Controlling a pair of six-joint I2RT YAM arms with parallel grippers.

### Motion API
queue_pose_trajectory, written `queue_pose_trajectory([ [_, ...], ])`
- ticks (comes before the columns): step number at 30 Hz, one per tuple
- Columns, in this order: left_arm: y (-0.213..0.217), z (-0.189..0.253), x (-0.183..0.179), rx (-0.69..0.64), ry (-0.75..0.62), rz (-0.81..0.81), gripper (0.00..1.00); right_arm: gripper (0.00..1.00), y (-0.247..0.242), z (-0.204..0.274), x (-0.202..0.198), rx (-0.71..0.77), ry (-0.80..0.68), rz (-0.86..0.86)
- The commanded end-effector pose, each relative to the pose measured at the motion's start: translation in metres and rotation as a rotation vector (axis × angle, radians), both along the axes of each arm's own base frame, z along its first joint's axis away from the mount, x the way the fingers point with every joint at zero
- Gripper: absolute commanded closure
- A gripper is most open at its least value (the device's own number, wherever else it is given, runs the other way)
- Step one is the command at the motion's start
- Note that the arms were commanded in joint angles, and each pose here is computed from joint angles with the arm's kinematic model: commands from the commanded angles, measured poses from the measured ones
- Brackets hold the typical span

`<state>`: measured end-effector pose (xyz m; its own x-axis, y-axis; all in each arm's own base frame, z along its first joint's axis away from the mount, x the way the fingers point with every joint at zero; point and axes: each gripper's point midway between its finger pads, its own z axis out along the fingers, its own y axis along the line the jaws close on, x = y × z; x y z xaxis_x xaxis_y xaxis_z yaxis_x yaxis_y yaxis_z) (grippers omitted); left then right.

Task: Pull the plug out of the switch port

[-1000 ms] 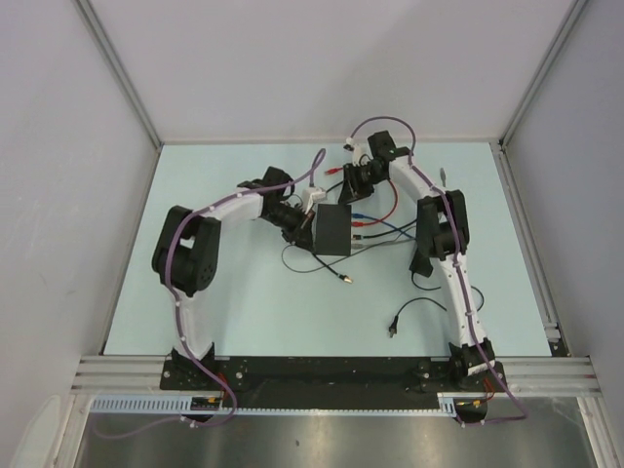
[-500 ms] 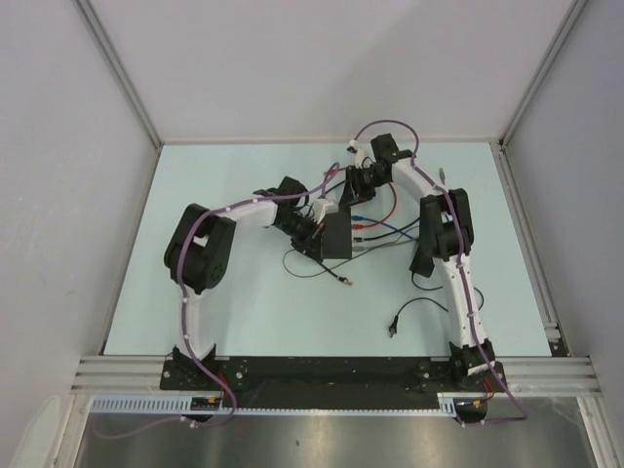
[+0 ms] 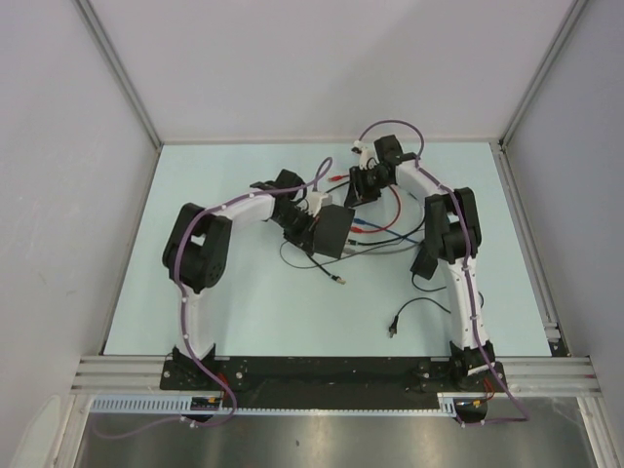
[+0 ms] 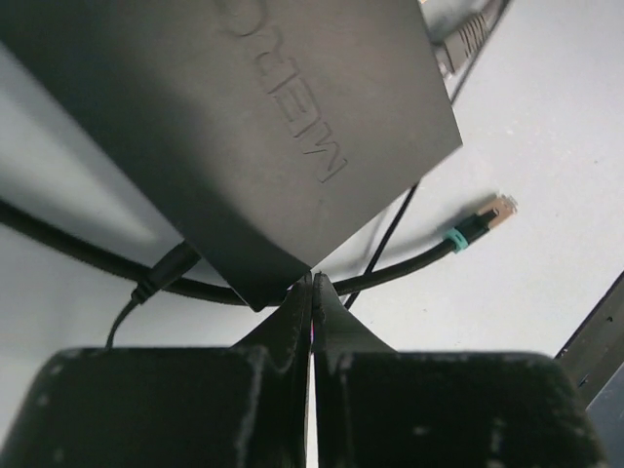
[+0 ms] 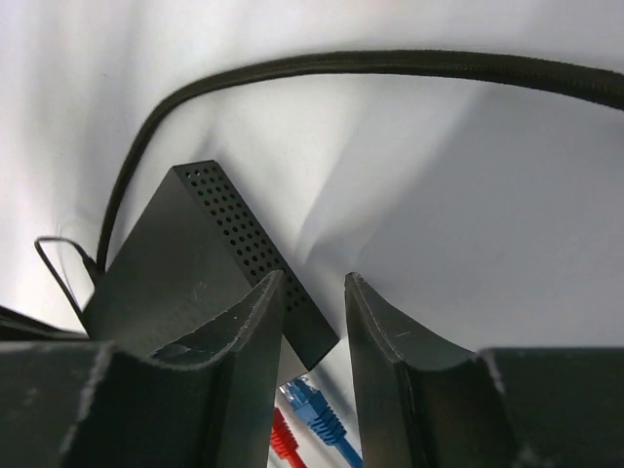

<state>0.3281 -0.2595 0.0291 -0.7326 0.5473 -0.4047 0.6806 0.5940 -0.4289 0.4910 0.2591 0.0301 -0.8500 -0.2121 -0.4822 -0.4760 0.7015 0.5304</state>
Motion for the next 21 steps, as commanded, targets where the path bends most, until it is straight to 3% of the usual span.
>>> queue_pose_trajectory([
  [1,0.01,0.041,0.068,-0.065,-0.235,0.097,1.0,0.61,0.002,-0.005,-0.053,-0.048,0.184,0.041],
  [4,0.001,0.077,0.06,-0.167,-0.255,0.068,0.99,0.53,0.001,0.02,-0.028,-0.039,0.098,0.02],
  [7,0.001,0.12,0.069,-0.205,-0.339,0.094,0.97,0.31,0.0,0.064,0.006,-0.058,-0.076,0.008],
  [8,0.003,0.13,0.073,-0.2,-0.363,0.107,0.94,0.28,0.0,0.074,0.014,-0.077,-0.139,0.02],
  [10,0.01,0.158,0.083,-0.206,-0.425,0.145,0.75,0.23,-0.008,0.097,0.034,-0.165,-0.272,-0.001],
  [11,0.019,0.163,0.092,-0.171,-0.458,0.193,0.69,0.17,-0.002,0.118,0.042,-0.201,-0.391,0.056],
  [12,0.026,0.173,0.101,-0.158,-0.49,0.234,0.52,0.15,-0.004,0.127,0.048,-0.26,-0.463,0.073],
  [15,0.063,0.179,0.123,-0.056,-0.511,0.445,0.3,0.09,0.013,0.166,0.044,-0.411,-0.716,0.27],
  [17,0.083,0.169,0.133,0.002,-0.468,0.529,0.25,0.07,0.02,0.195,0.035,-0.485,-0.854,0.392],
  [18,0.103,0.162,0.137,0.056,-0.45,0.571,0.21,0.06,0.032,0.2,0.027,-0.561,-0.958,0.554],
  [19,0.113,0.146,0.124,0.132,-0.377,0.56,0.21,0.06,0.034,0.204,0.02,-0.604,-1.002,0.637],
  [21,0.132,0.129,0.124,0.27,-0.428,0.416,0.21,0.06,0.039,0.222,0.007,-0.709,-1.114,0.785],
])
